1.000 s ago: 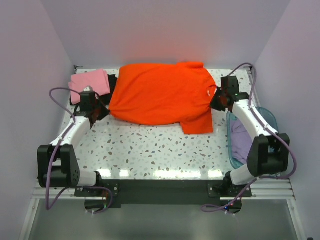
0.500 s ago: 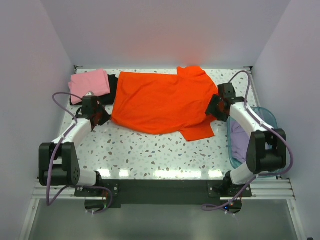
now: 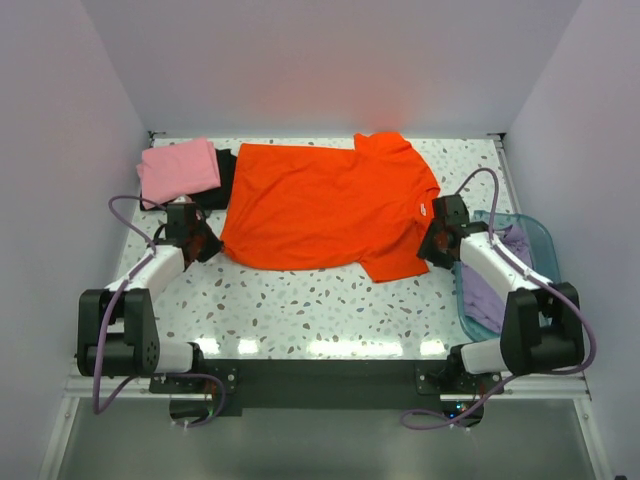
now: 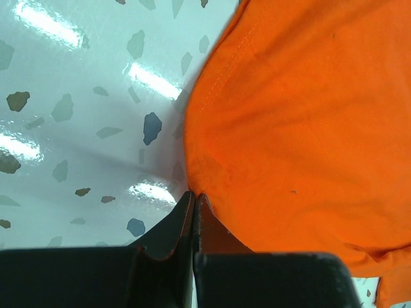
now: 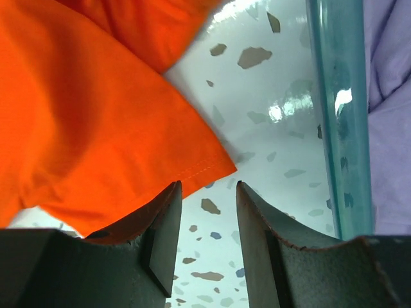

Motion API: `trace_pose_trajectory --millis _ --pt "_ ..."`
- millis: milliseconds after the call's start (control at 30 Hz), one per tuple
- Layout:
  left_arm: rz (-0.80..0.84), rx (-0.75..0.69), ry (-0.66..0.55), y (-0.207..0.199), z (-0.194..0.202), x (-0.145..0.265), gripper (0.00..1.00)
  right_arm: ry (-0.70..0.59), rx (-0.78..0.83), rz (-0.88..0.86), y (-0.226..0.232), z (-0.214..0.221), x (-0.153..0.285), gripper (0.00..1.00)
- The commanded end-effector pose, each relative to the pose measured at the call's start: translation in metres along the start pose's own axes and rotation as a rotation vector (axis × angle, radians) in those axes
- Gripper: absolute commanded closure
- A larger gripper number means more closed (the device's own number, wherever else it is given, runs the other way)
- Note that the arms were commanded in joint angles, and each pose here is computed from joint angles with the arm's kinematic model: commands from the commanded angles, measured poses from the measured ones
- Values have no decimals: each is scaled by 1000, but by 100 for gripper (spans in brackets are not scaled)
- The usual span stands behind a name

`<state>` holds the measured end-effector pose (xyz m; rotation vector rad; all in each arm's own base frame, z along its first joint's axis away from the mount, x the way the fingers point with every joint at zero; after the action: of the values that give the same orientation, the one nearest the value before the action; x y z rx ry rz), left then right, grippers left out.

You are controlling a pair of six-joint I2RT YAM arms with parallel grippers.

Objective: Fold and stack the t-shirts
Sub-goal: Flatten the tshirt out

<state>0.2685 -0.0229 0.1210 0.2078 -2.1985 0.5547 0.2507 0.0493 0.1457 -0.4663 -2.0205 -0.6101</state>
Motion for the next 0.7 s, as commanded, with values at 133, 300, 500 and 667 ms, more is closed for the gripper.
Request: trace_pose_trajectory --millis 133,300,500,667 --pt "37 0 -60 -3 -6 6 100 -69 -13 64 0 -4 -22 56" --pt "38 0 -58 -2 -4 6 100 -52 -14 92 -2 3 -38 56" --pt "36 -2 -53 -2 -3 7 100 -35 -20 88 -3 10 -47 56" --pt "28 -1 -52 0 -1 8 100 -18 -26 71 -3 17 -52 60"
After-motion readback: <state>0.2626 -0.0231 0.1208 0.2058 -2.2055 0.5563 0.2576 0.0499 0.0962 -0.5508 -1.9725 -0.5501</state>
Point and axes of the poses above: each gripper's point midway between its finger pads, its own x axis back along the fingers, its own y axis along the line the jaws close on, z = x × y, the point moved 9 cm from there along x, back along the fingers, and after that the axes turned 11 degrees about -x, right-handed, at the moved point
